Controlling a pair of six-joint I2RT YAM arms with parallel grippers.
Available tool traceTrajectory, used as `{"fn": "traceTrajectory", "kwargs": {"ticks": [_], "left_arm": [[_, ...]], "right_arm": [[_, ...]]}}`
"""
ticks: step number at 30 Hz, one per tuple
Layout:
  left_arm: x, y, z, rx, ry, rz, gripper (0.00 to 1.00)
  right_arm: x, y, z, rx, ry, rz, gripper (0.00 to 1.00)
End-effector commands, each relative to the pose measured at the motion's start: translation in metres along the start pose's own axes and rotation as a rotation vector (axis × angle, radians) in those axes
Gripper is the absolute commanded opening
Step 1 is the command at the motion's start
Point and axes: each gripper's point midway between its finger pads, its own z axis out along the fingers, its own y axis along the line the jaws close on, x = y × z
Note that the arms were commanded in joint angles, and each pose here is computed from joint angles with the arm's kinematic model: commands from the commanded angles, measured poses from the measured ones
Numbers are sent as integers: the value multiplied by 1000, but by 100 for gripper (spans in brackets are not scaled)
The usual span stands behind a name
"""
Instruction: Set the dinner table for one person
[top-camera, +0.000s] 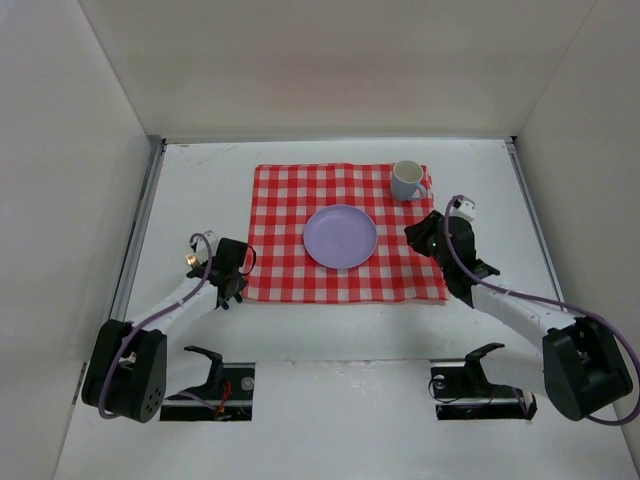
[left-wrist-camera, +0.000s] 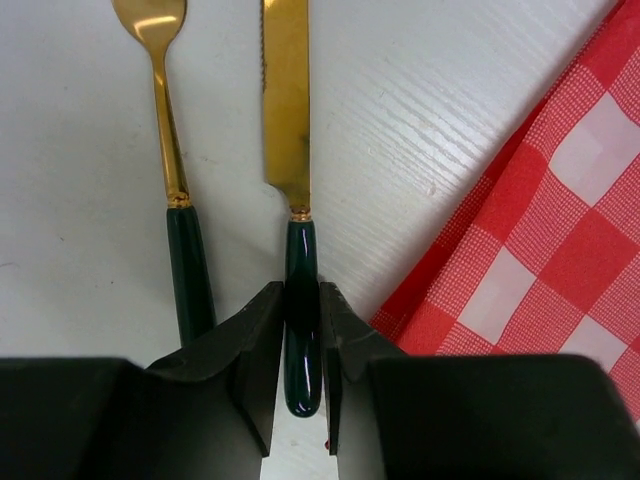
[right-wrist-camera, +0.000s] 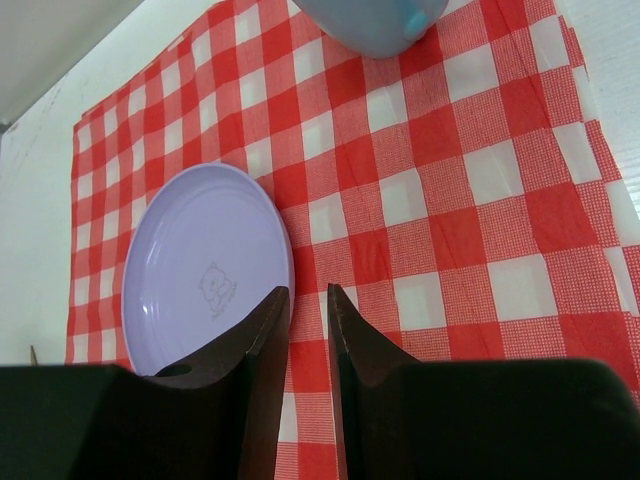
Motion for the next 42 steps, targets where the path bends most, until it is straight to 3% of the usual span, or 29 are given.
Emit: {"fn": "traceTrajectory", "kwargs": {"ticks": [1, 9, 13, 17, 22, 29, 36, 42], "left_arm": [[15, 10, 3, -27, 51, 21, 12], [-38, -8, -31, 64, -126, -43, 4], [-70, -41, -59, 152, -220, -42, 4], [-84, -98, -97, 286, -278, 48, 4], [-40, -205, -144, 526, -235, 165, 4], [23, -329, -185, 767, -172, 206, 4], [76, -397, -184, 839, -89, 217, 3], [103, -409, -155, 798, -32, 210, 3]], "right_arm": [[-19, 13, -2, -52, -63, 19, 27], [-19, 14, -2, -55, -65, 19, 28], [-21, 12, -2, -48, -72, 25, 28], [-31, 4, -7, -33, -108, 44, 31], [-53, -31, -18, 82, -204, 112, 47], [-46, -50, -10, 129, -165, 162, 48], [-50, -48, -14, 116, -180, 169, 48], [-54, -50, -18, 112, -195, 182, 48]]}}
